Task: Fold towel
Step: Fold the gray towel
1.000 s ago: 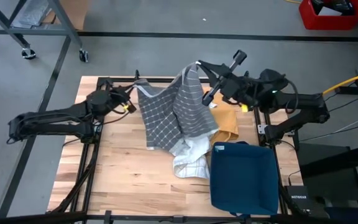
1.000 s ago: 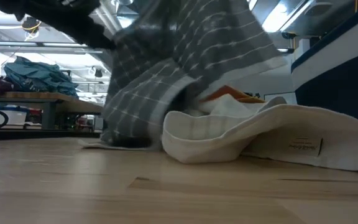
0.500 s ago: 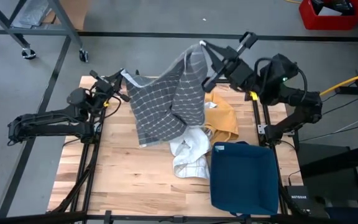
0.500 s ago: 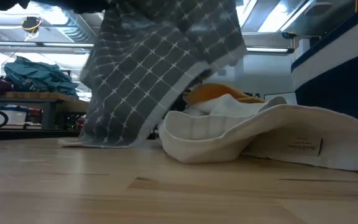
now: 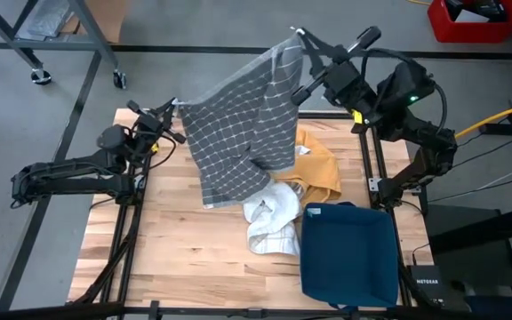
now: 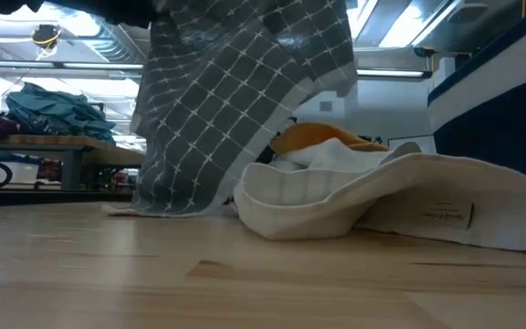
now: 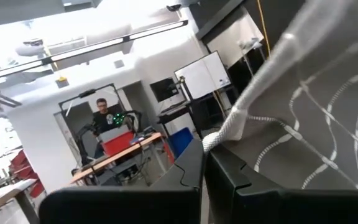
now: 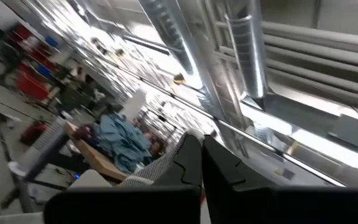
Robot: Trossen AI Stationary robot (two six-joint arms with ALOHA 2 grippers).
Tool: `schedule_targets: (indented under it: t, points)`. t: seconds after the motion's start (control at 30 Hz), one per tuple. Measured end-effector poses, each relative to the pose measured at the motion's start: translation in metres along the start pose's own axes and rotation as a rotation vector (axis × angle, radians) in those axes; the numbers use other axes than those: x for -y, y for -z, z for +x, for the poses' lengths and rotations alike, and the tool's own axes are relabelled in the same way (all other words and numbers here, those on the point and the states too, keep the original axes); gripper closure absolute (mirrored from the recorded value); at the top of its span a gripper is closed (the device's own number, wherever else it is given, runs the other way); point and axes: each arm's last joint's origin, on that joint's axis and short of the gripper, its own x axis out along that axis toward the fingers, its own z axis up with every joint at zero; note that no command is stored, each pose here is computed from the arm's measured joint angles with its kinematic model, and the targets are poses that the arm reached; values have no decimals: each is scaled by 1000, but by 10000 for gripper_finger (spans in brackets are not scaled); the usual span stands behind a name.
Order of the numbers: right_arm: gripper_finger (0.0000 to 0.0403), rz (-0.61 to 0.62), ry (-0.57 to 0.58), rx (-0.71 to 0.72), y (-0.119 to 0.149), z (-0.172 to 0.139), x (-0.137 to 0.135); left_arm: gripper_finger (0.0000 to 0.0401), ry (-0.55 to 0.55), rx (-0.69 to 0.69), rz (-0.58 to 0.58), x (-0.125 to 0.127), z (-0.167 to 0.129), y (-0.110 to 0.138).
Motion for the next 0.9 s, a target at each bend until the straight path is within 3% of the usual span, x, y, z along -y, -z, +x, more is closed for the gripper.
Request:
schedule_targets:
  t: [0.33,0.53,0.7,0.9]
  points:
    - [402,-27,-17,-17,1,0,-1,387,54,-80,-10,7,0,9]
    - [402,-34,-115,-57,6,-1,-11,329,59,-65,-228,7,-1,7]
    - [402,-47,-211,-89,13,0,-27,268,210,-9,-395,12,-2,4]
    - [402,-79,-252,-115,18,4,-42,227,251,-1,-444,14,-4,3]
